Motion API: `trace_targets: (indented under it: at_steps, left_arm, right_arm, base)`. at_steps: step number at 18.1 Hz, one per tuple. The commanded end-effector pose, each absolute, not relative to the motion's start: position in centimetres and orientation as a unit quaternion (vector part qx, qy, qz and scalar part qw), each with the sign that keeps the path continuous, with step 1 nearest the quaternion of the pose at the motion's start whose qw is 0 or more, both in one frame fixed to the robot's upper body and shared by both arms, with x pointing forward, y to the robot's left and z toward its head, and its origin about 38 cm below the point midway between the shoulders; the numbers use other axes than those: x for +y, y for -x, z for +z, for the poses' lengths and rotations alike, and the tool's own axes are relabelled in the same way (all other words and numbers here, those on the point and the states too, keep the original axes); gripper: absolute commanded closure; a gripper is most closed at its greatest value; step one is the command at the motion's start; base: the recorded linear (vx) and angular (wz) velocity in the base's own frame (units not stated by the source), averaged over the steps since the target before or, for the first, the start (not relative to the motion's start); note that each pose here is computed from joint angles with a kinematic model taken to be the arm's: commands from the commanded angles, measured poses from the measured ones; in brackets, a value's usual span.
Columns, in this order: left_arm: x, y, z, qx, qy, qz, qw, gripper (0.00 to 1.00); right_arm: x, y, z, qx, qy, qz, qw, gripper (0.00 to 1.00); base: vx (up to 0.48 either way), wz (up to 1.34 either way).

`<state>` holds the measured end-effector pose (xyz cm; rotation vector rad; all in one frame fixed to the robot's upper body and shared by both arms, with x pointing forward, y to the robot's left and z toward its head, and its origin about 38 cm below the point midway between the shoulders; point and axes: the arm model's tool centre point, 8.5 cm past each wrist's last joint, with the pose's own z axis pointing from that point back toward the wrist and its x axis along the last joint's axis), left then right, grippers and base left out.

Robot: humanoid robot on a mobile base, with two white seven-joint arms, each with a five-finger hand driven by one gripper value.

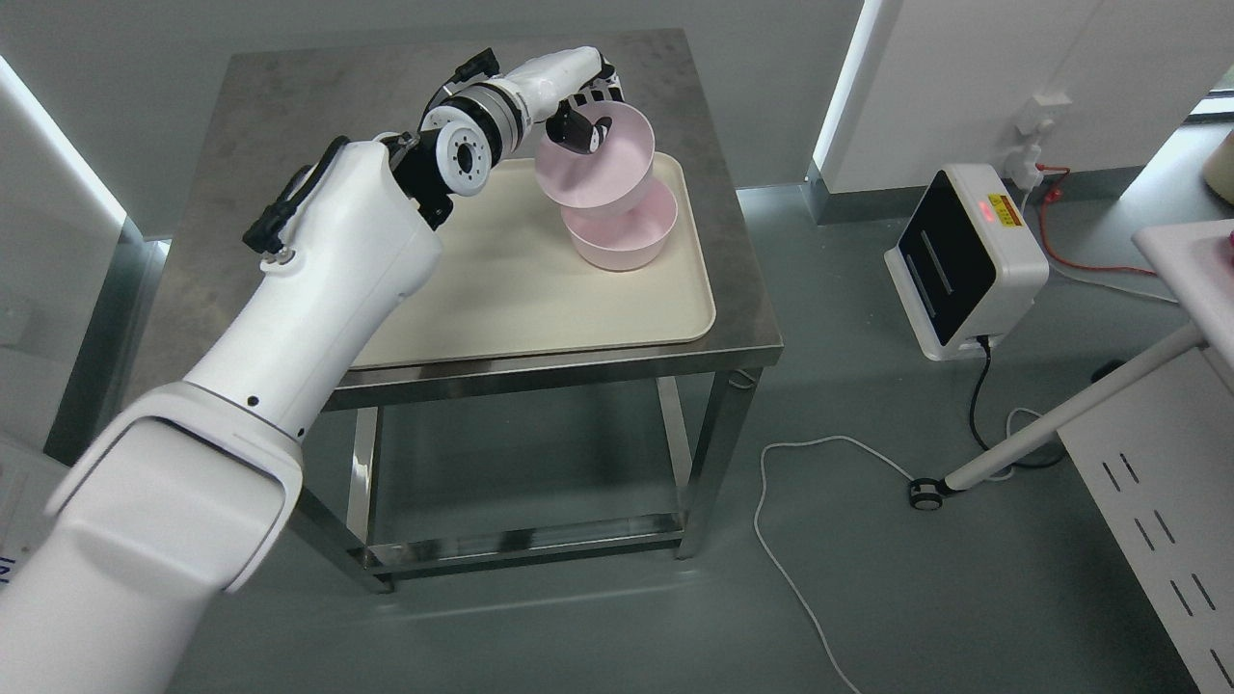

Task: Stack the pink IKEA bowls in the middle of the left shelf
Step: 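Lower the held bowl into the other pink bowl with the left hand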

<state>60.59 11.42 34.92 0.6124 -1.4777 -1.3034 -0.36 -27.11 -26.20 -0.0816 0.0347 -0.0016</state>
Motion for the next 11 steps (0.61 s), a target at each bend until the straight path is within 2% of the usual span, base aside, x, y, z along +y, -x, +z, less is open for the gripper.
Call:
trace_targets:
  at_steps: [1, 6, 11]
  left_arm:
    - [11.4, -58.2, 39.6, -0.658, -0.255, -0.523, 0.477, 0.97]
    - [4.9, -56.9, 39.2, -0.654, -0.261, -0.557, 0.440, 0.97]
    - [5.6, -57.6, 36.6, -0.626, -0.272, -0.572, 0.455, 0.96]
  right_arm:
    - [-28.2, 1.1, -26.1, 0.014, 0.049, -0.006, 0.999, 0.00]
    - [-28.2, 1.1, -26.1, 0.014, 0.049, -0.006, 0.999, 0.00]
    - [-28.2, 1.1, -26.1, 0.015, 0.049, -0.006, 0.999, 0.00]
  base:
    - [0.000, 0.00]
    - [0.000, 0.00]
    - [0.000, 0.00]
